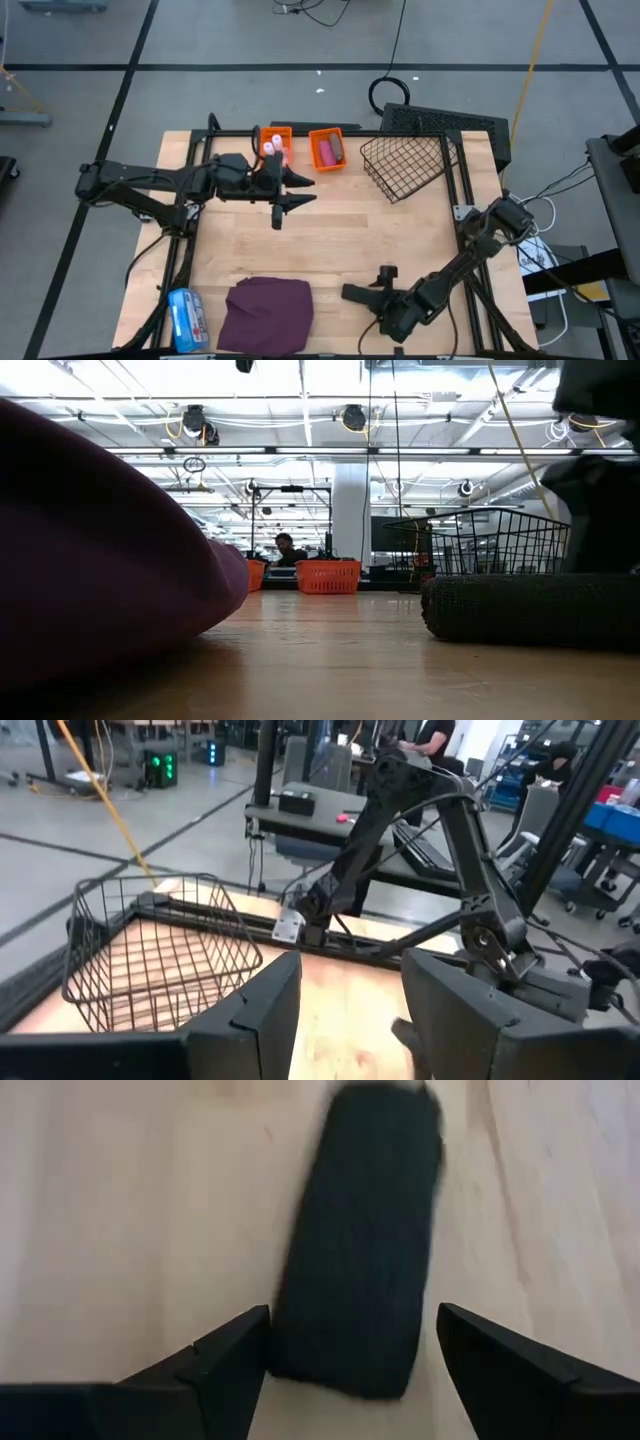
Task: Pick & Place Medicine items
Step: Put the black bandage into the right orange bin
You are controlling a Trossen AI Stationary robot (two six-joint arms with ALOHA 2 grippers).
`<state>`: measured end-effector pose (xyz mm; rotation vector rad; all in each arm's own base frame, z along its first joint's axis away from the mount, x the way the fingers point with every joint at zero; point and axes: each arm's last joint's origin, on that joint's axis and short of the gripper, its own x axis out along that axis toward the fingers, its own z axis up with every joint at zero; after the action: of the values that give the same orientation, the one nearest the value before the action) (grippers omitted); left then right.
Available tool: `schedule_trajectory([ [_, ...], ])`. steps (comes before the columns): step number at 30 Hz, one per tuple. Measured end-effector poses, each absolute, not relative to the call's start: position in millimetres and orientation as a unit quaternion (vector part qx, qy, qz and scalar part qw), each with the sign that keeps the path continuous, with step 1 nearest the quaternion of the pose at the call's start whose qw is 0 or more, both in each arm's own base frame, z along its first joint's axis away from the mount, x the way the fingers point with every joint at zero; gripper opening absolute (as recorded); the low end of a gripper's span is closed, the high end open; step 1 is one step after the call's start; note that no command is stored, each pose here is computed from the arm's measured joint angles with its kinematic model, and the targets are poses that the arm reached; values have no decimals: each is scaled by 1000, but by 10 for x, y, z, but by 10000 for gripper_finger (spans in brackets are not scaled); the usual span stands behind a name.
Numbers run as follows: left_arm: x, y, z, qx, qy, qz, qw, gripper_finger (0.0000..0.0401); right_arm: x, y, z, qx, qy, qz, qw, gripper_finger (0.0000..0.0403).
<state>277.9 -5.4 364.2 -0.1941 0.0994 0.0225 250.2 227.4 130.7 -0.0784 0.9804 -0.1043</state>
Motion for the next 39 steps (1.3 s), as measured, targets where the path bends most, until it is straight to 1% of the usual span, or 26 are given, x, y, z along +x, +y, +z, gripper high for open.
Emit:
schedule_trajectory([
  [3,2817,-54,3606,-104,56,13,993,182,2485,2241,1296,-45,473,-72,877,265],
  [6,2835,-55,3575,-104,65,13,992,182,2512,2203,1300,-52,474,-74,876,252],
  [14,2882,-47,3556,-91,60,14,994,182,2608,2094,1310,-98,479,-58,870,195],
  [18,2888,-47,3570,-96,51,13,994,182,2673,2005,1361,-116,477,-53,870,173],
  [22,2884,-49,3600,-104,38,12,994,182,2736,1865,1563,-101,460,-60,880,162],
  [26,2759,-32,3688,-73,33,13,997,182,2736,1701,1911,-89,427,-56,898,161],
  [28,2640,6,3727,-58,47,23,997,182,2701,1607,2105,-92,410,-50,906,161],
  [31,2460,75,3722,-49,90,64,993,182,2616,1451,2383,-99,388,-46,915,161],
  [35,2315,147,3550,-46,111,113,986,182,2420,1198,2627,-111,347,-72,928,161],
  [37,2259,173,3383,-46,114,121,985,182,2298,1050,2647,-106,333,-89,933,161],
  [39,2237,206,3206,-52,96,128,986,182,2197,910,2601,-86,312,-100,941,161],
])
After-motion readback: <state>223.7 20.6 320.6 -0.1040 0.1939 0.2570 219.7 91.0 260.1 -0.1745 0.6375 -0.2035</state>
